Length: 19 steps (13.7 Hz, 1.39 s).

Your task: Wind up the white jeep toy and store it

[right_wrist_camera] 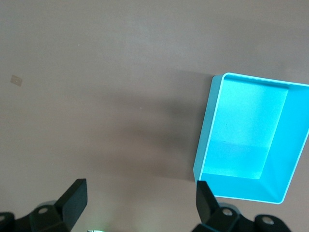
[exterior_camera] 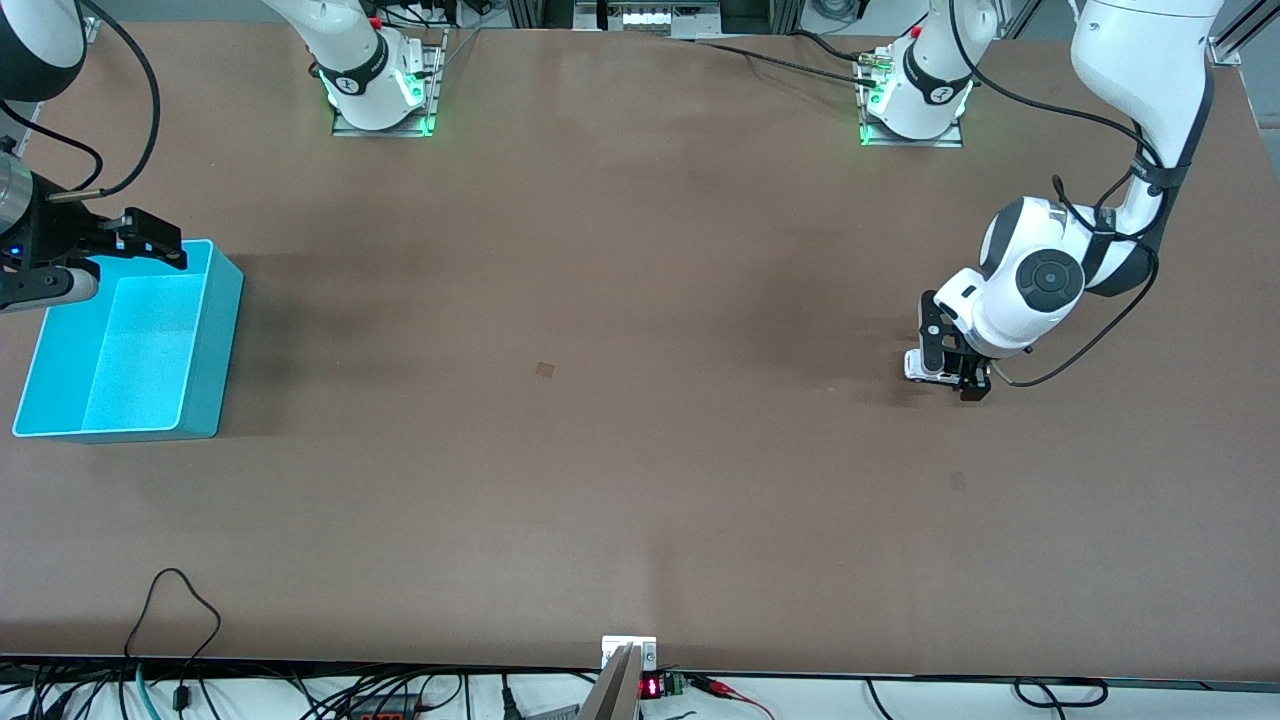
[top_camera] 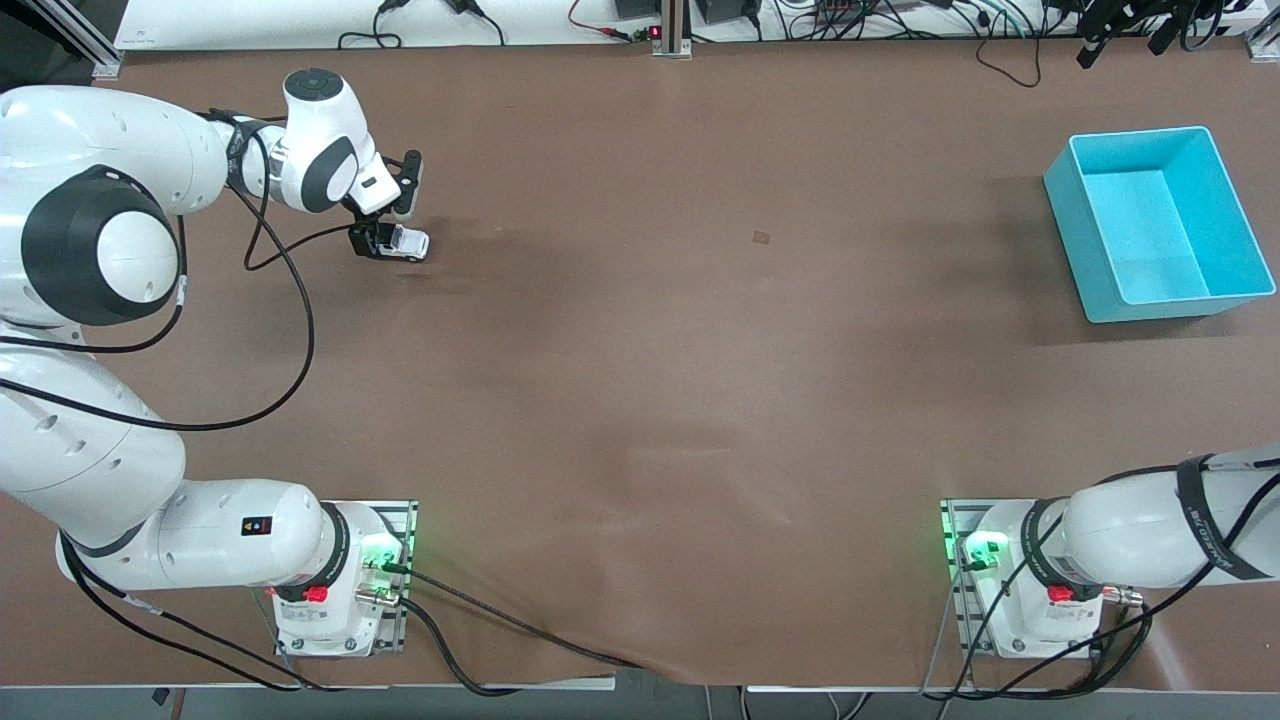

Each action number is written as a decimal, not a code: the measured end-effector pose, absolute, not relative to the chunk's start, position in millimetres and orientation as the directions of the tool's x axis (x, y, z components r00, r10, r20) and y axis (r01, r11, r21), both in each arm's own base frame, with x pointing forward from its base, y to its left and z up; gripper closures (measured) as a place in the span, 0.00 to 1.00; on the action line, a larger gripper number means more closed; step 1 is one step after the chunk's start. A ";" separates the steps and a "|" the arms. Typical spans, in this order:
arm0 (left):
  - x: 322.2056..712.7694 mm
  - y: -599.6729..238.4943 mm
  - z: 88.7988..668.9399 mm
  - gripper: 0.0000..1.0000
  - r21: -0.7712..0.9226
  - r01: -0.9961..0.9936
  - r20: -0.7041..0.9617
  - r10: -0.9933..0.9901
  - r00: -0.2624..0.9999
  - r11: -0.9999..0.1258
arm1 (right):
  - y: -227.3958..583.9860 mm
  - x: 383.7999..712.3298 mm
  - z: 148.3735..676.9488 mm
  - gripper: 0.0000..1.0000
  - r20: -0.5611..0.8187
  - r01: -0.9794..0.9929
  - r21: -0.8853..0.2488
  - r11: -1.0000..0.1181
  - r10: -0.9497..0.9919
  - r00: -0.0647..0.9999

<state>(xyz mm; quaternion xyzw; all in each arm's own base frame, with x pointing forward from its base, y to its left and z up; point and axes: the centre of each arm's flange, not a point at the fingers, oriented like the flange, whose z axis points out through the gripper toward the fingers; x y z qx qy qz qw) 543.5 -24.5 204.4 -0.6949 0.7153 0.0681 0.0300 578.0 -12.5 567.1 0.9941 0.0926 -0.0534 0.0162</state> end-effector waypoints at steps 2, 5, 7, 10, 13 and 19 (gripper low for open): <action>542.7 -19.2 200.2 0.00 0.060 -0.998 -0.136 -0.990 -0.025 0.017 | -12.5 578.0 567.1 0.00 -0.109 0.186 0.022 -0.982 0.183 0.977; 541.3 -16.9 191.7 0.00 0.067 -0.998 -0.131 -0.991 -0.023 0.014 | -12.4 578.0 567.1 0.00 -0.109 0.186 0.022 -0.982 0.183 0.977; 540.3 -17.1 187.2 0.04 0.073 -0.997 -0.129 -0.991 -0.024 0.015 | -12.4 578.0 567.1 0.00 -0.109 0.186 0.022 -0.982 0.183 0.977; 541.1 -17.5 186.1 0.28 0.071 -0.996 -0.124 -0.990 -0.065 0.057 | -12.4 578.1 567.0 0.00 -0.109 0.186 0.022 -0.982 0.183 0.977; 542.2 -17.5 187.1 0.48 0.069 -0.995 -0.122 -0.989 -0.087 0.079 | -12.4 578.1 567.0 0.00 -0.109 0.186 0.022 -0.982 0.183 0.977; 542.2 -13.5 187.0 0.48 0.070 -0.995 -0.122 -0.989 -0.084 0.076 | -12.3 578.1 567.0 0.00 -0.109 0.186 0.022 -0.982 0.183 0.977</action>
